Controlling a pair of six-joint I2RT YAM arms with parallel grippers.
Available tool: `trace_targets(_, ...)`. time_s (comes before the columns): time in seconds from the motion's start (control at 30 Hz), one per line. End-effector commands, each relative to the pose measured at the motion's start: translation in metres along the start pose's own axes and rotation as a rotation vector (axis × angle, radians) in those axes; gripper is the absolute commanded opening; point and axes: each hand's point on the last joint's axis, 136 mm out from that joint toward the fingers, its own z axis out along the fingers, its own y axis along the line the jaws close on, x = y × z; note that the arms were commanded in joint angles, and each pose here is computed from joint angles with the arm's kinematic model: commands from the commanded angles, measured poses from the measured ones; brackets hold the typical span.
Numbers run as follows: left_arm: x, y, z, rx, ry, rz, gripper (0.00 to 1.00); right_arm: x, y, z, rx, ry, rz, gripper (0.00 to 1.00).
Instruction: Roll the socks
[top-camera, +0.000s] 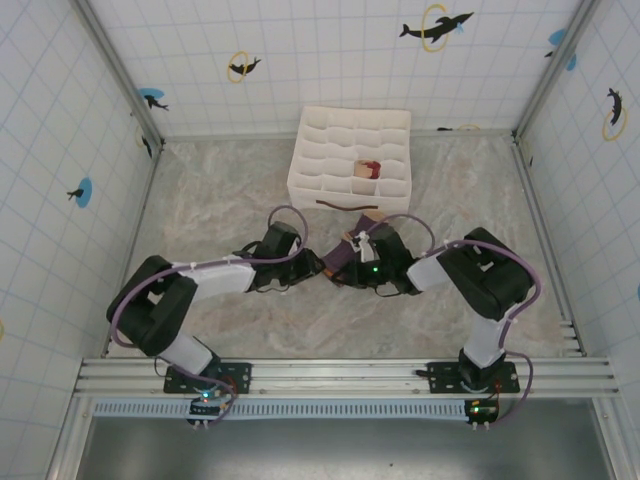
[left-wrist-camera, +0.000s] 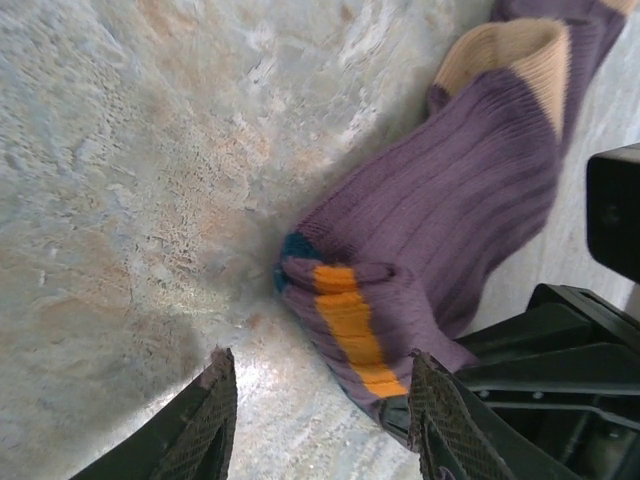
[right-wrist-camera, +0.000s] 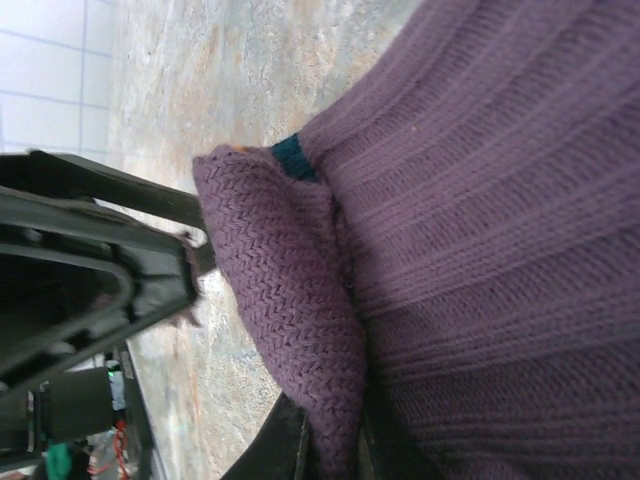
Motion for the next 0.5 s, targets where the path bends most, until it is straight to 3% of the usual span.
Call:
trace_targets(0.0, -0.006, -0.008, 0.01, 0.007, -0.012, 0.017, 0.48, 0.033, -0.045, -0.001, 0.113, 0.071, 0.21, 0.0)
trace_targets(0.47, -0.003, 0.008, 0.033, -0.066, 0.023, -0.026, 0.41, 0.029, -0.047, -0.011, 0.036, 0.017, 0.317, 0.0)
